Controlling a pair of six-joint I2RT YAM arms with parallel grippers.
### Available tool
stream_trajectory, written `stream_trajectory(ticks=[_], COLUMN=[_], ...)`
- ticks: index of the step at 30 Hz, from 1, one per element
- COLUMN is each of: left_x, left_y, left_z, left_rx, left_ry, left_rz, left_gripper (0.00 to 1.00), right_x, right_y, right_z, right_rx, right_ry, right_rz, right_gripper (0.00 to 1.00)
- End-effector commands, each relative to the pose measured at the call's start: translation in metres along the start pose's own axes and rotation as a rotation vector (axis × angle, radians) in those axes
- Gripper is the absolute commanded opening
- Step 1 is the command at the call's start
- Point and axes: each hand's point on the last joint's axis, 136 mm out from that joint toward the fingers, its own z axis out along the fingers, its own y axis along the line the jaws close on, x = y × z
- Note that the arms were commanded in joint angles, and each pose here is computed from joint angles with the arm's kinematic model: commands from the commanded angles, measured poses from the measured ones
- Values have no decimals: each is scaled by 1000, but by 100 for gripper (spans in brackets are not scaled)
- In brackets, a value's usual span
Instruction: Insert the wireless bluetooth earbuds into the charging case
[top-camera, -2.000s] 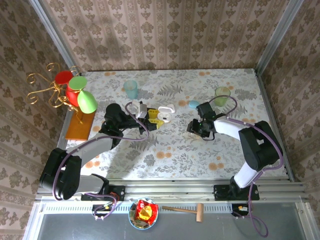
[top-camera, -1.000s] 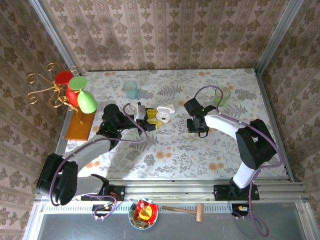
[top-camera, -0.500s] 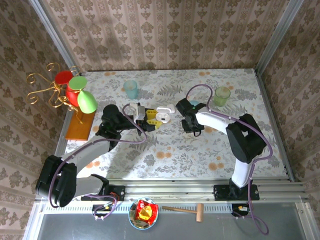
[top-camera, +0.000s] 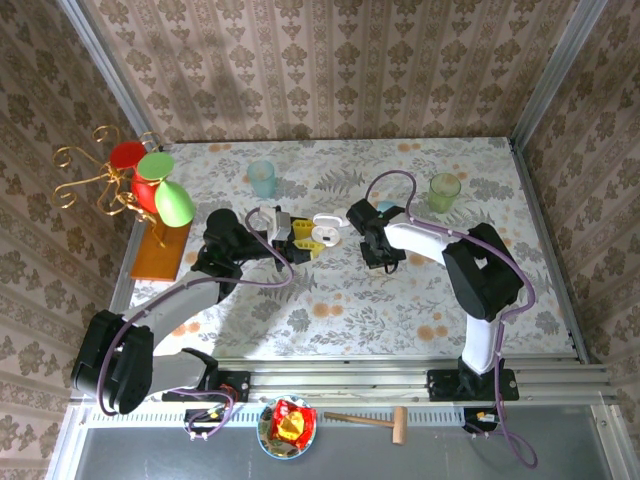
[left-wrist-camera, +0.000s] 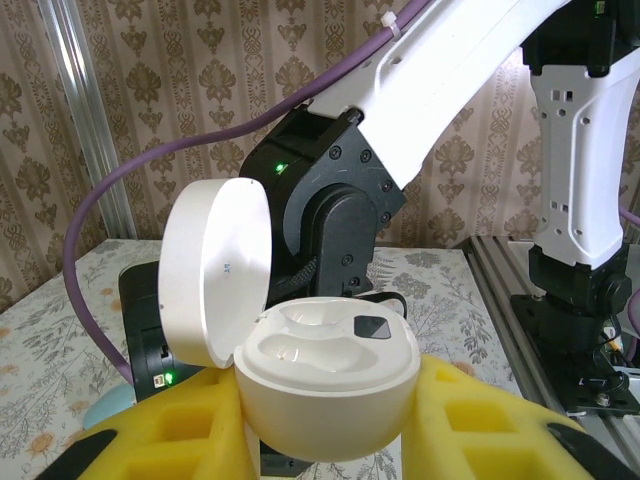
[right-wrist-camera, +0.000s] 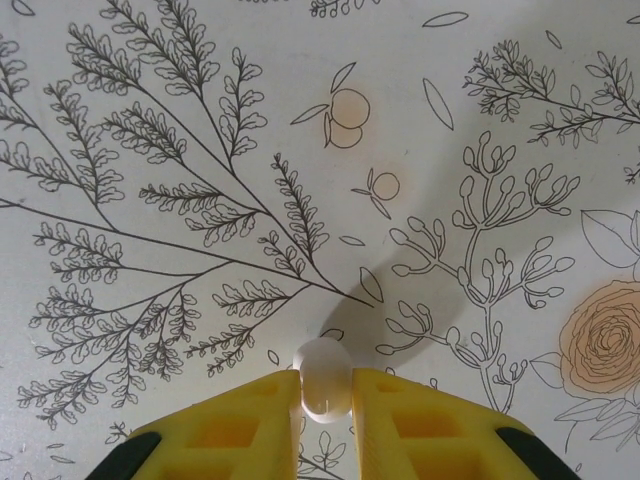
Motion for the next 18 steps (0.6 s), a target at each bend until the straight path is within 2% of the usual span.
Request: stream_trajectory(ticks=[1, 18], left_x=[-3, 0], left_y=[-1, 0], left_z=[-4, -4], left_rx=[-7, -14], left_ry=[-7, -2], left_rz=[33, 25], left_gripper=[31, 31], right_x=[-1, -2], right_y=[-6, -4], right_z=[2, 10], right_rx=[59, 70], right_ry=[10, 28], right_rz=[-32, -59], right_gripper=[21, 24])
